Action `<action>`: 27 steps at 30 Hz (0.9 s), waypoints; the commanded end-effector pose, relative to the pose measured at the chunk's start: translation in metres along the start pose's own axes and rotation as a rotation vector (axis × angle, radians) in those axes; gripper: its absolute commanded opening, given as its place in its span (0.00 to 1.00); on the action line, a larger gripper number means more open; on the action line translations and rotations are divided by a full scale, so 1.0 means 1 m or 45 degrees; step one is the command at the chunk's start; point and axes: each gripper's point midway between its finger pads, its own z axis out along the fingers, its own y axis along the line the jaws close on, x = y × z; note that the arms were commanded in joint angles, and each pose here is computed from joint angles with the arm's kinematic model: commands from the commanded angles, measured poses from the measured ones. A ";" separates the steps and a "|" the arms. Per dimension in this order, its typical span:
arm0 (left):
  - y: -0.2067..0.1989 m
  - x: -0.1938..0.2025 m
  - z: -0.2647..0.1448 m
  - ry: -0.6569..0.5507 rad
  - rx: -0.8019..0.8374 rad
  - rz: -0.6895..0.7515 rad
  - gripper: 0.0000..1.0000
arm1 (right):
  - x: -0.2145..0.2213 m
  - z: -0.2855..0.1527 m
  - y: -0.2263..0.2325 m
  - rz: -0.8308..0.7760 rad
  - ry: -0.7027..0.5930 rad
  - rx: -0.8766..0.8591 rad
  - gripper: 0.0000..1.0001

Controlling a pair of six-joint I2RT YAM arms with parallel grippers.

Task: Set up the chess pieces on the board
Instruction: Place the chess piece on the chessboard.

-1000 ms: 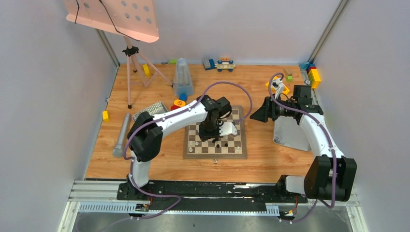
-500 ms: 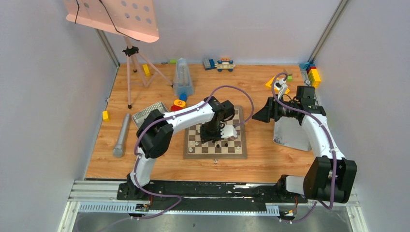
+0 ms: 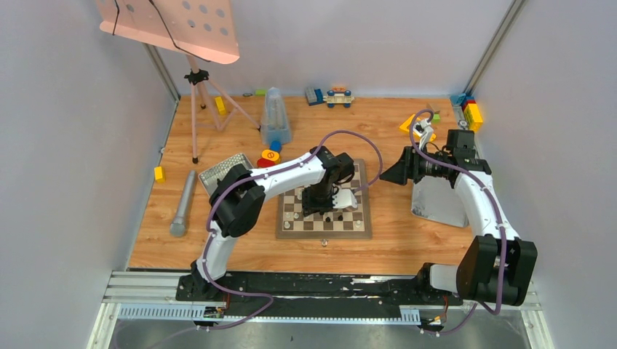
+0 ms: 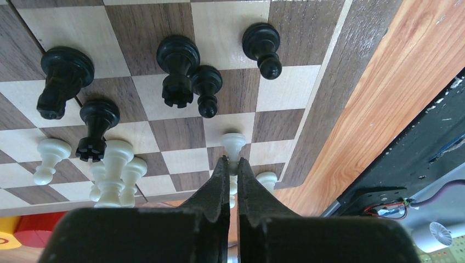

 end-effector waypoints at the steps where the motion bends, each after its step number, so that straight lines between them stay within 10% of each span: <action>1: 0.002 -0.009 -0.005 -0.008 -0.020 -0.007 0.07 | -0.005 -0.002 0.006 -0.055 -0.027 -0.042 0.61; 27: -0.002 -0.013 -0.009 -0.023 -0.026 -0.008 0.40 | -0.004 -0.003 0.004 -0.036 -0.026 -0.044 0.61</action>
